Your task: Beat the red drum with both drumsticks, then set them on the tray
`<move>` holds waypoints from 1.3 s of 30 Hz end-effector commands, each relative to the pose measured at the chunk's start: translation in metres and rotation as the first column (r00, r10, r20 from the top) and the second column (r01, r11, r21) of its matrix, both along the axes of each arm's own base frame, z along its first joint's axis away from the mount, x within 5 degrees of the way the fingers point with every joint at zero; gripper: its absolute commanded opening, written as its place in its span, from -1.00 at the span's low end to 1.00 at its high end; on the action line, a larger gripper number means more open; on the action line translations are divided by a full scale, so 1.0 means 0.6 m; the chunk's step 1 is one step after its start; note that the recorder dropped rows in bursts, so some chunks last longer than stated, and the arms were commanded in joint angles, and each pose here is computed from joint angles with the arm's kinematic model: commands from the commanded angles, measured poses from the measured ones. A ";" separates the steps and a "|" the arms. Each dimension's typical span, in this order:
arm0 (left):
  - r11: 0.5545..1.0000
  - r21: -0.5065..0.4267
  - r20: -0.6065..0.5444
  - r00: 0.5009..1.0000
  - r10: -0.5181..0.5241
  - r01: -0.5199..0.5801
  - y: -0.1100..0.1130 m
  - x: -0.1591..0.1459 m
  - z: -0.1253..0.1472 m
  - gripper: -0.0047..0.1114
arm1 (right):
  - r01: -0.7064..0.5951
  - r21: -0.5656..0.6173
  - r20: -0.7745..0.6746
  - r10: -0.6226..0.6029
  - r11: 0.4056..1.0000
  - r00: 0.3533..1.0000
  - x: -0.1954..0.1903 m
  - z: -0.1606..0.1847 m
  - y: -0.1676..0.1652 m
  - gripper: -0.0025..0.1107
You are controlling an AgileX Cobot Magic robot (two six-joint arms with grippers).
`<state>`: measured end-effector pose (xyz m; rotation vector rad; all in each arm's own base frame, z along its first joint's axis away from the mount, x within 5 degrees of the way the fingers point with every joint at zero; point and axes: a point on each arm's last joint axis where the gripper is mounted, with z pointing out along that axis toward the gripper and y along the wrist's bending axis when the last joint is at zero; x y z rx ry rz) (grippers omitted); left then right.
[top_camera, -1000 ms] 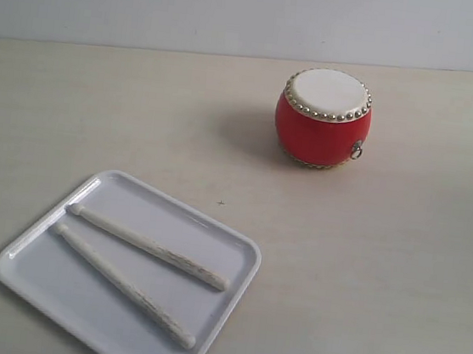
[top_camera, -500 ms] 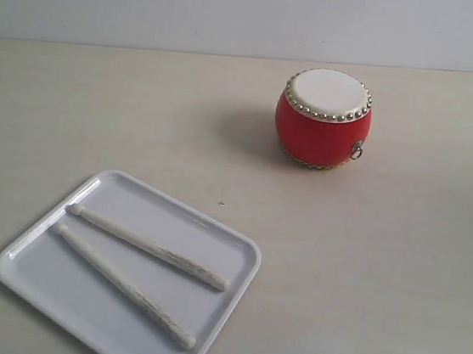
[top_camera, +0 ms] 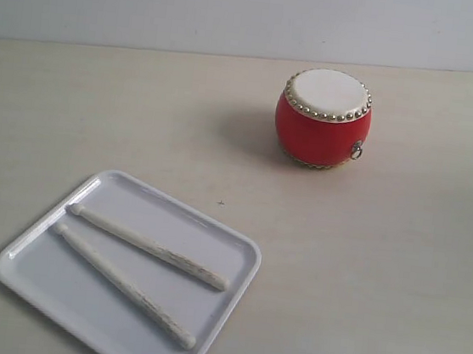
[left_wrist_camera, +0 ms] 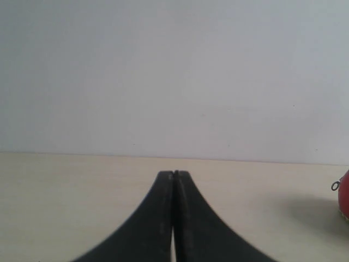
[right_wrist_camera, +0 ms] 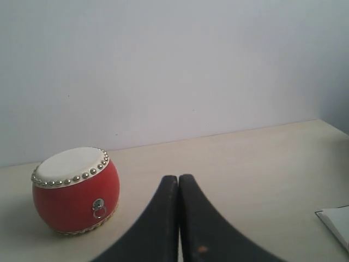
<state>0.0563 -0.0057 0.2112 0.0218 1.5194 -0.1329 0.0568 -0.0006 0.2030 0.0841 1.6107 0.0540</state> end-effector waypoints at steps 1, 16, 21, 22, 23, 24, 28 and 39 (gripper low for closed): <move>1.000 -0.002 0.000 1.000 0.002 -0.002 0.000 0.000 -0.002 -0.92 | 0.006 -0.025 -0.010 -0.007 1.000 1.000 0.000 -0.004 -0.001 -0.96; 1.000 -0.002 0.000 1.000 0.002 -0.002 0.000 0.000 -0.002 -0.92 | 0.018 -0.102 -0.007 -0.018 0.995 1.000 -0.001 -0.003 -0.003 -0.96; 1.000 -0.002 0.000 1.000 0.002 -0.002 0.000 0.000 -0.002 -0.92 | 0.016 -0.080 -0.006 -0.017 0.997 1.000 -0.001 -0.003 -0.003 -0.96; 1.000 -0.002 0.000 1.000 0.002 -0.002 0.000 0.000 -0.002 -0.92 | 0.016 -0.080 -0.006 -0.017 0.997 1.000 -0.001 -0.003 -0.003 -0.96; 1.000 -0.002 0.000 1.000 0.002 -0.002 0.000 0.000 -0.002 -0.92 | 0.016 -0.080 -0.006 -0.017 0.997 1.000 -0.001 -0.003 -0.003 -0.96; 1.000 -0.002 0.000 1.000 0.002 -0.002 0.000 0.000 -0.002 -0.92 | 0.016 -0.080 -0.006 -0.017 0.997 1.000 -0.001 -0.003 -0.003 -0.96; 1.000 -0.002 0.000 1.000 0.002 -0.002 0.000 0.000 -0.002 -0.92 | 0.016 -0.083 -0.006 -0.017 0.996 1.000 -0.001 -0.003 -0.003 -0.96; 1.000 -0.002 0.000 1.000 0.002 -0.002 0.000 0.000 -0.002 -0.92 | 0.016 -0.080 -0.006 -0.017 0.997 1.000 -0.001 -0.003 -0.003 -0.96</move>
